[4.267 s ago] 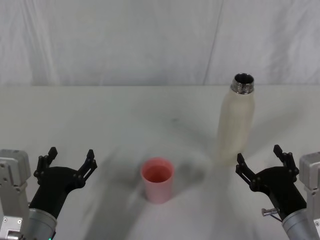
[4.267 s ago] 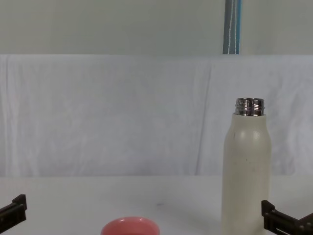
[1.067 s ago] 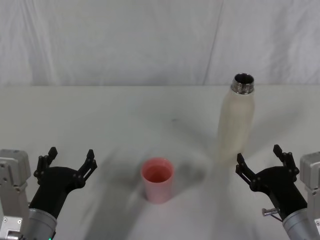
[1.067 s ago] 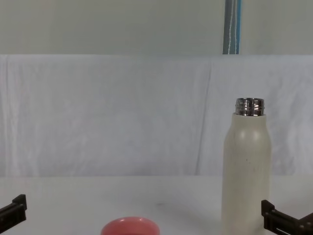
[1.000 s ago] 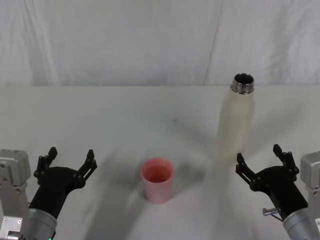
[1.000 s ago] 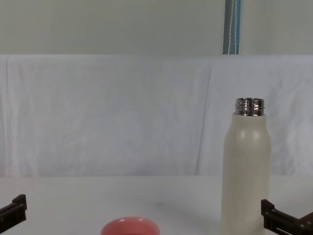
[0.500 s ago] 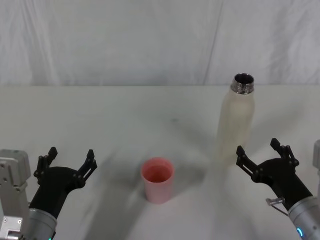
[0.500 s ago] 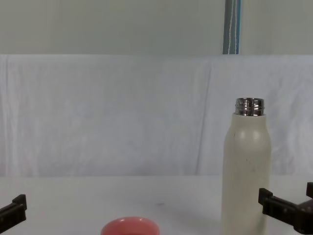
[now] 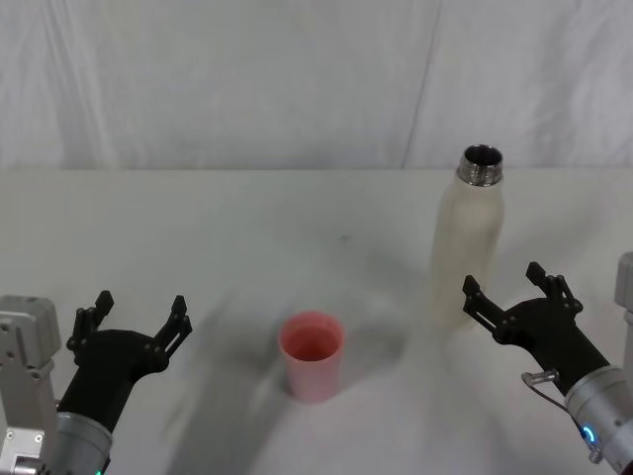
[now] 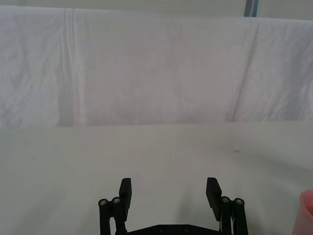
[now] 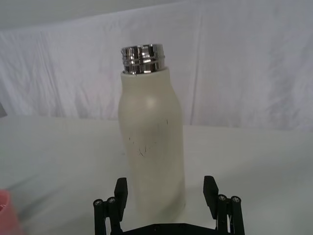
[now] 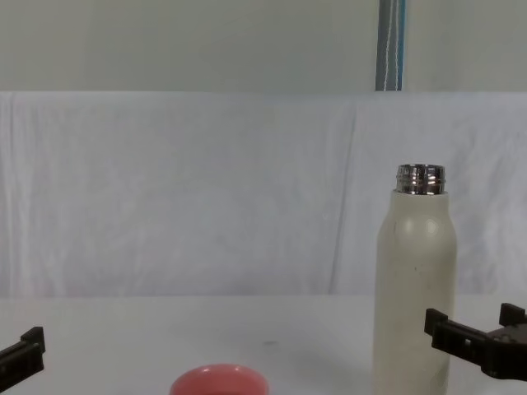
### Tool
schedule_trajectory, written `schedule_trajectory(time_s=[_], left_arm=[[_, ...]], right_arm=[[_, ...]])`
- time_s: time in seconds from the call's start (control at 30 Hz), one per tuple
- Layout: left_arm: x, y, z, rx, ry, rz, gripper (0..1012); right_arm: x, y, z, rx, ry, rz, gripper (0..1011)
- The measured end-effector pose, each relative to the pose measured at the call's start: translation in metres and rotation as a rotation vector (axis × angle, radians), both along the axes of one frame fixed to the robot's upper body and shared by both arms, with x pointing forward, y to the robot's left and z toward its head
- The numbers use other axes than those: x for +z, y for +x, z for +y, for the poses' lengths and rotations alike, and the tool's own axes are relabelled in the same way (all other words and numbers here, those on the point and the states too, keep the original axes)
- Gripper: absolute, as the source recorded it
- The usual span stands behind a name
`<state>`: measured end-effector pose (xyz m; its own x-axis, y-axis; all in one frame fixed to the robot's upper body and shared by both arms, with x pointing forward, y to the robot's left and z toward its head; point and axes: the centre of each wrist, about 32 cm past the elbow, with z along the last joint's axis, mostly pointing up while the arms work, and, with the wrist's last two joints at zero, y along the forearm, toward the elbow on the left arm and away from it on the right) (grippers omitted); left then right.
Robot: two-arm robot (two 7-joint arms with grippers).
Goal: Grasp the thermos with one hand and pour water into the cup lid.
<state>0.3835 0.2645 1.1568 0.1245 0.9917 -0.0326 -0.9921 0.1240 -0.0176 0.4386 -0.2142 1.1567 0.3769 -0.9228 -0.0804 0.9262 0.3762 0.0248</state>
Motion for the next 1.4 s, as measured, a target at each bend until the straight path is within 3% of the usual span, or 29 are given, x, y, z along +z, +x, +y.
schedule_trajectory(time_s=[0.67, 1.4], left_arm=[[0.0, 0.0, 0.0, 0.0, 0.0, 0.0, 1001], [0.0, 0.0, 0.0, 0.0, 0.0, 0.0, 1001]], right_arm=[[-0.009, 0.023, 0.007, 0.012, -0.026, 0.021, 1000], [-0.012, 0.033, 0.013, 0.018, -0.029, 0.025, 1000]])
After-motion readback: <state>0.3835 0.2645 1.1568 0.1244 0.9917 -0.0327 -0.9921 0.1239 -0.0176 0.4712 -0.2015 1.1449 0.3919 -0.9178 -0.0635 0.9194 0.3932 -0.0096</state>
